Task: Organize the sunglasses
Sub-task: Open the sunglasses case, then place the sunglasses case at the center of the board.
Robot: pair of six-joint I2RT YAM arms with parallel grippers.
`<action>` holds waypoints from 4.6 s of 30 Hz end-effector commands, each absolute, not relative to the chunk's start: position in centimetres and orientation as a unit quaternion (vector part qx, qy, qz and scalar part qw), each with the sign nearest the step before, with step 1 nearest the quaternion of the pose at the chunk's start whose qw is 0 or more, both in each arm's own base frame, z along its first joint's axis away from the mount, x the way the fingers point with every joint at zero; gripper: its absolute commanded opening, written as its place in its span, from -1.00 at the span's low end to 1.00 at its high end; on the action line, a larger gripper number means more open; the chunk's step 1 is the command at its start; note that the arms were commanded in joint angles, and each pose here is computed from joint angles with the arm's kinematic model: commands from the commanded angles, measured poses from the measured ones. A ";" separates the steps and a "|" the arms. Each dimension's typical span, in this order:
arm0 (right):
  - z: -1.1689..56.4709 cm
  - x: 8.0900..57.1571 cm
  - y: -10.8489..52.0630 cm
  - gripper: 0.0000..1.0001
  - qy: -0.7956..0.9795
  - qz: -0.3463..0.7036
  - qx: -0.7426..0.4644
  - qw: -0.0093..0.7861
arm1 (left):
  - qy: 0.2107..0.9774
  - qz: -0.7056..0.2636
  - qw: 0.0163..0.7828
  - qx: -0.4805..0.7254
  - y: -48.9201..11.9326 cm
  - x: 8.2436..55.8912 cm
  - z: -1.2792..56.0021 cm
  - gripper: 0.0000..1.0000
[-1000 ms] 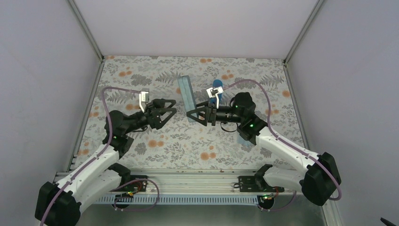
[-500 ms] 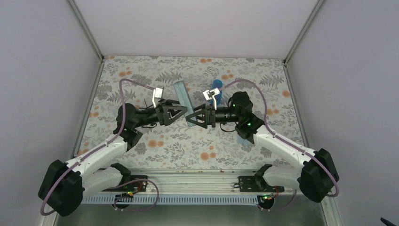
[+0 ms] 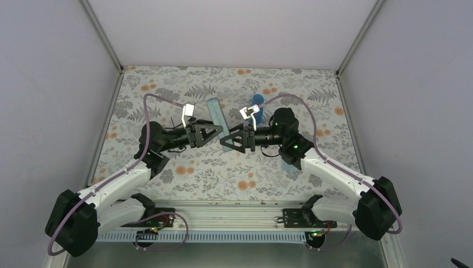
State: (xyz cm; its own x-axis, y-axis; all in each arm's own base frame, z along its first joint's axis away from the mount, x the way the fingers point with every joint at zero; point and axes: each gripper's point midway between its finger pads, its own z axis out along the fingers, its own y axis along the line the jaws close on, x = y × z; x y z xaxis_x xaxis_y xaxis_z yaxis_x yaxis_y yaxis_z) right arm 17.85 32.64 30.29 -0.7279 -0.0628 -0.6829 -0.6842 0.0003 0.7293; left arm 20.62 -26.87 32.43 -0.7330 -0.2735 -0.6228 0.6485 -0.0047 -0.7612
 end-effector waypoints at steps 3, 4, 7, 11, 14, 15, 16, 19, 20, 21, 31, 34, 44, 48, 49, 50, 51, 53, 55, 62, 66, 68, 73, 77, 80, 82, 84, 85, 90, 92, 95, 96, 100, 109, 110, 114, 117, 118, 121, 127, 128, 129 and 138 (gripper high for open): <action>33.6 18.8 31.9 0.67 0.649 0.628 -0.292 0.314 | 0.614 -0.678 0.358 0.186 -26.7 19.9 34.0 0.05; 33.8 18.6 32.0 0.63 0.644 0.630 -0.300 0.313 | 0.611 -0.679 0.357 0.196 -26.8 19.5 34.1 0.05; 33.9 17.2 32.1 0.51 0.633 0.634 -0.340 0.286 | 0.604 -0.677 0.361 0.215 -26.6 18.8 34.7 0.04; 33.6 17.0 32.1 0.32 0.637 0.629 -0.346 0.280 | 0.595 -0.678 0.364 0.232 -26.5 18.1 35.4 0.04; 33.5 17.7 32.0 0.16 0.646 0.623 -0.334 0.287 | 0.593 -0.675 0.367 0.240 -26.4 17.9 35.8 0.03; 33.5 18.0 32.0 0.13 0.649 0.622 -0.327 0.291 | 0.593 -0.674 0.368 0.242 -26.4 17.8 35.9 0.02; 33.5 18.4 31.8 0.09 0.653 0.621 -0.318 0.293 | 0.591 -0.673 0.371 0.245 -26.4 17.7 36.1 -0.01; 32.9 19.8 30.9 0.06 0.663 0.625 -0.284 0.299 | 0.581 -0.671 0.382 0.256 -26.0 17.1 36.8 -0.03; 32.9 20.3 30.5 0.04 0.666 0.631 -0.266 0.296 | 0.578 -0.670 0.386 0.260 -25.9 16.9 37.1 -0.04; 32.5 20.8 30.0 0.04 0.670 0.635 -0.250 0.292 | 0.577 -0.668 0.389 0.263 -25.8 16.7 37.3 -0.05; 29.7 22.0 28.4 -0.08 0.684 0.675 -0.134 0.244 | 0.573 -0.655 0.409 0.275 -25.3 16.3 38.6 -0.14; 29.4 22.8 27.8 -0.03 0.694 0.664 -0.110 0.254 | 0.574 -0.653 0.411 0.276 -25.3 16.4 38.6 -0.14; 27.6 25.1 25.7 -0.07 0.728 0.630 -0.020 0.271 | 0.564 -0.644 0.433 0.283 -24.6 15.7 39.8 -0.17; 27.1 25.3 25.1 -0.16 0.728 0.631 0.001 0.270 | 0.567 -0.640 0.434 0.283 -24.5 15.7 39.8 -0.18; 27.1 25.3 25.0 -0.16 0.727 0.631 0.004 0.270 | 0.568 -0.640 0.434 0.283 -24.5 15.7 39.7 -0.18; 27.2 25.3 24.9 -0.16 0.727 0.632 0.005 0.270 | 0.569 -0.639 0.434 0.282 -24.5 15.8 39.7 -0.19; 27.3 25.3 24.9 -0.13 0.726 0.632 0.004 0.271 | 0.571 -0.638 0.434 0.282 -24.5 15.8 39.6 -0.19; 27.8 25.0 25.0 0.06 0.722 0.634 -0.011 0.278 | 0.574 -0.635 0.434 0.279 -24.5 16.0 39.5 -0.19; 28.5 24.7 25.0 0.35 0.719 0.630 -0.035 0.291 | 0.582 -0.631 0.433 0.276 -24.6 16.3 39.2 -0.19; 32.0 23.7 23.8 0.64 0.697 0.587 -0.112 0.395 | 0.597 -0.622 0.429 0.267 -24.8 17.0 38.7 -0.18; 33.7 22.3 24.0 0.66 0.670 0.589 -0.169 0.419 | 0.600 -0.624 0.421 0.271 -25.0 17.1 38.4 -0.18; 34.2 21.3 24.6 0.66 0.653 0.599 -0.213 0.411 | 0.601 -0.626 0.417 0.271 -25.1 17.1 38.3 -0.18; 32.6 20.8 26.1 0.59 0.663 0.596 -0.272 0.364 | 0.597 -0.633 0.411 0.273 -25.3 17.2 38.3 -0.18; 32.5 19.1 26.9 0.39 0.639 0.617 -0.314 0.336 | 0.602 -0.633 0.405 0.269 -25.5 17.5 37.9 -0.18; 33.0 18.2 27.1 0.14 0.624 0.626 -0.331 0.331 | 0.607 -0.632 0.403 0.263 -25.6 17.8 37.6 -0.18; 33.3 17.9 27.1 -0.07 0.619 0.628 -0.337 0.331 | 0.610 -0.631 0.405 0.257 -25.6 18.1 37.5 -0.18; 33.4 17.9 27.2 -0.31 0.618 0.628 -0.338 0.331 | 0.613 -0.629 0.406 0.252 -25.6 18.3 37.3 -0.18; 33.3 17.9 27.2 -0.45 0.619 0.628 -0.338 0.329 | 0.615 -0.629 0.405 0.249 -25.6 18.4 37.2 -0.18; 32.7 19.4 27.3 -0.90 0.643 0.607 -0.320 0.339 | 0.638 -0.614 0.407 0.224 -25.5 19.6 36.3 -0.02; 32.1 20.4 27.4 -0.92 0.662 0.591 -0.305 0.346 | 0.676 -0.583 0.412 0.185 -25.0 21.1 35.0 0.26; 30.3 22.4 27.2 -0.92 0.699 0.554 -0.278 0.357 | 0.719 -0.527 0.432 0.136 -23.6 22.9 33.5 0.59; 29.6 23.1 27.1 -0.93 0.714 0.538 -0.269 0.358 | 0.732 -0.508 0.438 0.118 -22.9 23.3 33.0 0.65; 25.0 26.6 26.0 -0.92 0.794 0.438 -0.221 0.358 | 0.791 -0.417 0.445 0.041 -19.7 24.7 29.8 0.96; 17.4 30.9 24.0 -0.92 0.890 0.214 -0.183 0.359 | 0.839 -0.295 0.455 -0.040 -13.7 23.5 27.7 1.00; 16.4 31.3 23.8 -0.92 0.897 0.190 -0.185 0.354 | 0.840 -0.294 0.454 -0.040 -13.6 23.3 27.7 1.00; 12.9 32.9 23.5 -0.92 0.920 0.115 -0.192 0.323 | 0.839 -0.295 0.456 -0.038 -13.5 23.0 27.7 1.00; 11.1 33.6 23.5 -0.92 0.929 0.089 -0.196 0.303 | 0.838 -0.297 0.456 -0.039 -13.6 23.1 27.6 1.00; 10.6 33.6 23.6 -0.92 0.930 0.088 -0.198 0.297 | 0.838 -0.298 0.456 -0.039 -13.7 23.2 27.5 1.00; 9.5 32.9 24.0 -0.92 0.932 0.076 -0.213 0.282 | 0.840 -0.302 0.450 -0.039 -14.1 23.5 27.0 1.00; 8.6 31.5 25.0 -0.87 0.932 0.025 -0.235 0.273 | 0.840 -0.295 0.455 -0.032 -14.7 24.9 28.0 1.00; 8.7 31.3 25.3 -0.84 0.931 0.024 -0.241 0.273 | 0.838 -0.293 0.460 -0.032 -14.7 25.1 28.2 1.00; 8.8 31.1 25.7 -0.82 0.929 0.025 -0.248 0.274 | 0.835 -0.292 0.466 -0.031 -14.8 25.5 28.5 1.00; 12.2 31.3 27.1 0.17 0.924 0.045 -0.237 0.296 | 0.848 -0.248 0.467 -0.025 -14.8 27.5 27.9 1.00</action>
